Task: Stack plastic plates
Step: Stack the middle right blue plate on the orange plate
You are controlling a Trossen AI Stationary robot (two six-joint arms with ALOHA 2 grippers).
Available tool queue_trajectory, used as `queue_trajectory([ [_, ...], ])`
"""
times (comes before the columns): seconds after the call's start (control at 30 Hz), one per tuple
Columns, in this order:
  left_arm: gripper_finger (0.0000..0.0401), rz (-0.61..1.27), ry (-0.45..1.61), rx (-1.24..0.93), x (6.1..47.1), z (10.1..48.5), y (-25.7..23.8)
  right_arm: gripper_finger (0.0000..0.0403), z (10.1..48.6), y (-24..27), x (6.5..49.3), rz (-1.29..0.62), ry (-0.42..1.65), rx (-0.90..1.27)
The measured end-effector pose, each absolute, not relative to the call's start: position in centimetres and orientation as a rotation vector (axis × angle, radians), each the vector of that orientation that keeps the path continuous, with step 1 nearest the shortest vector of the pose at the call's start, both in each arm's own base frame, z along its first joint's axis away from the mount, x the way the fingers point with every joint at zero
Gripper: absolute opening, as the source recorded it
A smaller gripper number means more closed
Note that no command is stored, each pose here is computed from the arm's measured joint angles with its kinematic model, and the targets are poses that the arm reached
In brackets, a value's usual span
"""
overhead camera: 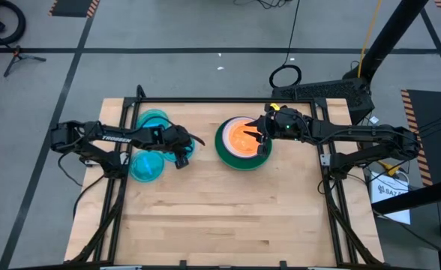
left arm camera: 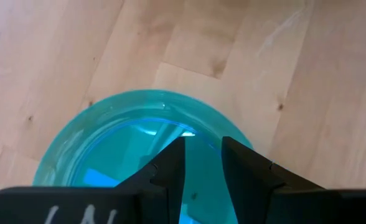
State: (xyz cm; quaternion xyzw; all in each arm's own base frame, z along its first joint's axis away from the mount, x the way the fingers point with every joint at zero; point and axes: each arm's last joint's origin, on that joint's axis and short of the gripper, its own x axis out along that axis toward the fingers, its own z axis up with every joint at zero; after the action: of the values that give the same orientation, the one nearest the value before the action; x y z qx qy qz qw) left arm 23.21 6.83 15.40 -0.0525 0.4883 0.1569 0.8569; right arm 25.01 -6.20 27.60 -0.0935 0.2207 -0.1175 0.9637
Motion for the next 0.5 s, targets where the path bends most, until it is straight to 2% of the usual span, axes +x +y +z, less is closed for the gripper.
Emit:
queue_trajectory([
  [0.5, 0.011, 0.322, 1.04, -0.098, 22.1, 13.7, 6.5, 0.0114, 27.6, -6.2, 25.0, -0.238, 0.447, -0.189],
])
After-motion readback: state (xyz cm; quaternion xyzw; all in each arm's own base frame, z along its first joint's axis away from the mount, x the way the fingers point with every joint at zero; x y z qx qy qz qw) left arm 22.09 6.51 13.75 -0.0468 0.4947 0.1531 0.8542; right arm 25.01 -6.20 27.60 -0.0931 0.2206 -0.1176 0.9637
